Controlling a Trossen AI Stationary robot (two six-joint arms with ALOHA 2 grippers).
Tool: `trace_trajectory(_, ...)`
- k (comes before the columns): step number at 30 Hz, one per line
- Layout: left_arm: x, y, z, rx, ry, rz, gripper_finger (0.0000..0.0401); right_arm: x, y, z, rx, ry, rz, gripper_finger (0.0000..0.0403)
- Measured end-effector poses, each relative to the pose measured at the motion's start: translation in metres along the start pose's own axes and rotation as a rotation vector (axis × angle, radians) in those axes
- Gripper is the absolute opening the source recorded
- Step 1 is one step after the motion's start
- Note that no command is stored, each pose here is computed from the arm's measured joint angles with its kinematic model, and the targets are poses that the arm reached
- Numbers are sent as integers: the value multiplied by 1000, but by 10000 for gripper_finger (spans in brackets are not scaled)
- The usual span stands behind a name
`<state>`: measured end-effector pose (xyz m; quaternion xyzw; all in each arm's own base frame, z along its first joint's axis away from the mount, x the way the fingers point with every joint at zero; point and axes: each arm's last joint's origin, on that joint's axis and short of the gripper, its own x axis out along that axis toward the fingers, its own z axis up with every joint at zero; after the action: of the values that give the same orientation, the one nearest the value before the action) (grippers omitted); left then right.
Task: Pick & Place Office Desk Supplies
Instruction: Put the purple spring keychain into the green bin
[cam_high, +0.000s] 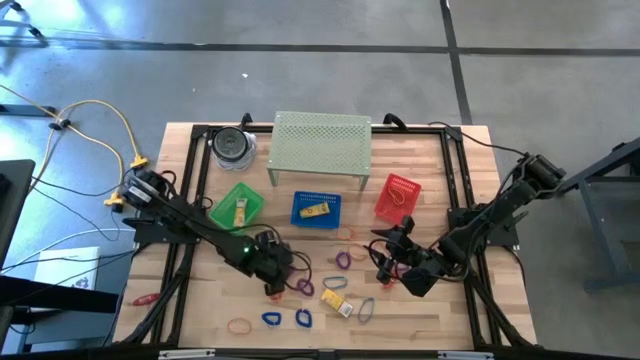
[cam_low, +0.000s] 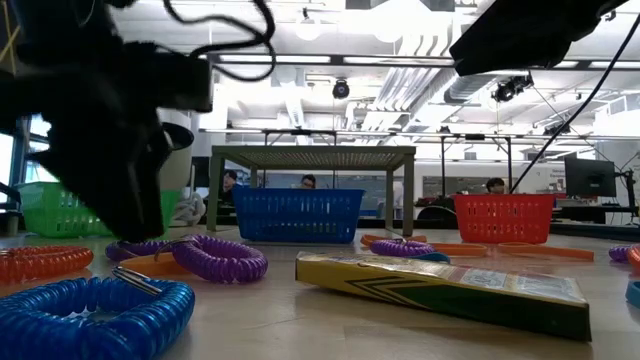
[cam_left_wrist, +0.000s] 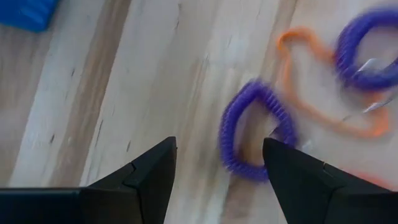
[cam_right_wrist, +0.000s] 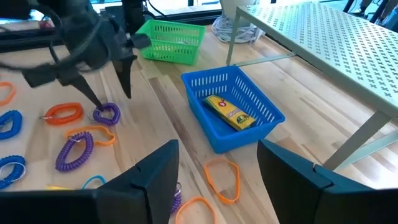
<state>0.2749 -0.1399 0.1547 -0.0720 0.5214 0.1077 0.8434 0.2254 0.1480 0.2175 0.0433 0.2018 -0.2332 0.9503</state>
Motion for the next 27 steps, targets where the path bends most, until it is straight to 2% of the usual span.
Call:
trace_trajectory(7, 21, -1, -5, 73, 46, 46, 229, 0, 0, 0, 0, 3, 3, 207)
trace_trajectory(11, 24, -1, -7, 74, 76, 41, 210, 0, 0, 0, 0, 3, 3, 207)
trace_trajectory(15, 24, -1, -9, 64, 90, 40, 165, 0, 0, 0, -1, 3, 3, 207)
trace_trajectory(24, 24, -3, -11, 62, 92, 38, 25, 0, 0, 0, -1, 3, 3, 207)
trace_trajectory(27, 23, -6, -13, 81, 85, 44, 11, 0, 0, 0, -1, 3, 3, 207)
